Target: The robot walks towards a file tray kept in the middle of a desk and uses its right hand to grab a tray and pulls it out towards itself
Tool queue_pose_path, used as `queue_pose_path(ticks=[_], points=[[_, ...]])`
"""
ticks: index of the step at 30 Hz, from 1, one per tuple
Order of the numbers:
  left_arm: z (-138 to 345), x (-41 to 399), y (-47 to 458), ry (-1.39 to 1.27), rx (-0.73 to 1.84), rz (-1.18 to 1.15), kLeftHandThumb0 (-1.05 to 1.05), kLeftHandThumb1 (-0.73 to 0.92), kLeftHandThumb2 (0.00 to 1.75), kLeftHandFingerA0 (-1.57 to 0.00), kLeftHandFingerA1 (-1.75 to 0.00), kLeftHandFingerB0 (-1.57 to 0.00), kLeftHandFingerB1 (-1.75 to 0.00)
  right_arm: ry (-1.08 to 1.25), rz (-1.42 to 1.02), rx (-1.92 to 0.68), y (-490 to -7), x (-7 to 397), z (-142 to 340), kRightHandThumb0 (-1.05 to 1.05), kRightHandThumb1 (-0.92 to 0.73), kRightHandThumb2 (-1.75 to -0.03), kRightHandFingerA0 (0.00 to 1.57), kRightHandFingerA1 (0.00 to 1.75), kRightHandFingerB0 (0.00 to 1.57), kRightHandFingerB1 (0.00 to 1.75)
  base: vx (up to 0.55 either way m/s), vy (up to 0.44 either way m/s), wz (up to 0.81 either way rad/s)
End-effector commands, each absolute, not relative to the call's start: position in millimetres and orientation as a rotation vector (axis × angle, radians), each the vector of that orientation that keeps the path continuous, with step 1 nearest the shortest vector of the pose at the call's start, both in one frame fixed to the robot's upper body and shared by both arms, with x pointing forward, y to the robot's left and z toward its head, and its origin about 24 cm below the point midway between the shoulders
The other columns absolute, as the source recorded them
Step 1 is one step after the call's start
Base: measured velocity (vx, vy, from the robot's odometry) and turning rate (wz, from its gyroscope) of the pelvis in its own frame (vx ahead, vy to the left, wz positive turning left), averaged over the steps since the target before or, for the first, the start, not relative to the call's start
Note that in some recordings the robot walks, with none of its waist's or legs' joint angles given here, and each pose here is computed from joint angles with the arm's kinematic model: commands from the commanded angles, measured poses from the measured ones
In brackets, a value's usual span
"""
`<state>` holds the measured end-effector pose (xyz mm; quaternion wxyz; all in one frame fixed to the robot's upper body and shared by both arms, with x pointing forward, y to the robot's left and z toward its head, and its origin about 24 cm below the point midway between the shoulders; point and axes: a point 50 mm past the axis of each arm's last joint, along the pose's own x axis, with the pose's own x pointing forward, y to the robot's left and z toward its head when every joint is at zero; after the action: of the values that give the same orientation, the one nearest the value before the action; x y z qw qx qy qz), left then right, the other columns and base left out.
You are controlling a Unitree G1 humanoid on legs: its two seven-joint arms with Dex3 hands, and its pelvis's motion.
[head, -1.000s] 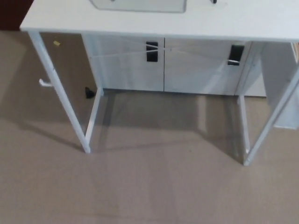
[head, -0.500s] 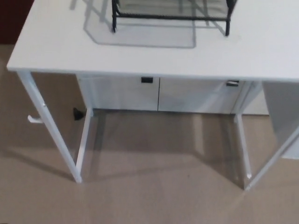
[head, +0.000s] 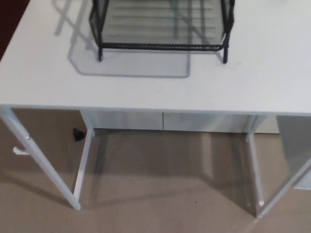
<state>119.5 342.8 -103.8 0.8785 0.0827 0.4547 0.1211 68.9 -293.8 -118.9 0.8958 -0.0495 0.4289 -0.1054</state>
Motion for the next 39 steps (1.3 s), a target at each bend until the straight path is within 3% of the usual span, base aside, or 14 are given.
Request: queue_pose_path(ticks=[1, 4, 9, 14, 25, 26, 27, 37, 38, 39], points=[[-100, 119, 348, 0.943, 0.216, 0.240, -0.33, 0.25, 0.98, -0.58, -0.92, -0.44, -0.79, 0.882, -0.204, -0.119, -294, 69, -118, -0.19, -0.36, -0.84, 0.49, 0.67, 0.23, 0.54, 0.08, -0.010, -0.08], [-100, 118, 348, 0.939, 0.226, 0.219, -0.34, 0.27, 1.01, -0.62, -0.84, -0.45, -0.74, 0.898, -0.194, -0.133, -294, 70, -118, -0.20, -0.36, -0.84, 0.51, 0.67, 0.23, 0.53, 0.08, 0.042, -0.09], [-100, 118, 348, 0.959, 0.239, 0.199, -0.34, 0.30, 1.03, -0.68, -0.85, -0.48, -0.75, 0.900, -0.181, -0.136, -293, 67, -118, -0.20, -0.37, -0.84, 0.48, 0.66, 0.22, 0.54, 0.12, 0.158, -0.07], [-100, 117, 348, 0.975, 0.248, 0.168, -0.35, 0.22, 0.93, -0.74, -0.87, -0.50, -0.75, 0.908, -0.179, -0.129, -292, 66, -118, -0.20, -0.36, -0.84, 0.50, 0.67, 0.23, 0.54, 0.12, 0.137, 0.03], [-98, 126, 348, 0.985, 0.262, 0.142, -0.34, 0.22, 0.91, -0.71, -0.85, -0.51, -0.74, 0.909, -0.172, -0.147, -291, 76, -120, -0.20, -0.36, -0.83, 0.55, 0.68, 0.24, 0.54, 0.10, -0.105, 0.09], [-98, 127, 348, 0.987, 0.259, 0.142, -0.34, 0.22, 0.91, -0.70, -0.85, -0.51, -0.74, 0.909, -0.169, -0.150, -291, 77, -119, -0.24, -0.53, -0.55, 0.59, 0.56, 0.35, 0.42, 0.01, -0.169, -0.03], [-98, 126, 348, 0.985, 0.262, 0.138, -0.34, 0.23, 0.92, -0.69, -0.84, -0.51, -0.73, 0.905, -0.160, -0.153, -291, 76, -118, -0.21, -0.36, -0.84, 0.51, 0.67, 0.24, 0.54, 0.01, -0.150, -0.06], [-95, 133, 348, 0.987, 0.325, 0.066, -0.40, 0.24, 0.91, -0.74, -0.84, -0.51, -0.72, 0.885, -0.145, -0.138, -289, 81, -117, -0.20, -0.36, -0.84, 0.46, 0.65, 0.23, 0.54, 0.02, 0.041, -0.04], [-95, 134, 347, 0.990, 0.320, 0.062, -0.41, 0.24, 0.90, -0.75, -0.84, -0.52, -0.72, 0.888, -0.146, -0.155, -290, 82, -117, -0.25, -0.53, -0.55, 0.54, 0.56, 0.34, 0.43, -0.11, 0.255, 0.48], [-95, 135, 347, 0.997, 0.319, 0.039, -0.41, 0.31, 0.81, -0.74, -0.82, -0.53, -0.69, 0.887, -0.146, -0.155, -290, 83, -118, -0.26, -0.52, -0.55, 0.55, 0.56, 0.34, 0.43, -0.11, 0.256, -0.40]])
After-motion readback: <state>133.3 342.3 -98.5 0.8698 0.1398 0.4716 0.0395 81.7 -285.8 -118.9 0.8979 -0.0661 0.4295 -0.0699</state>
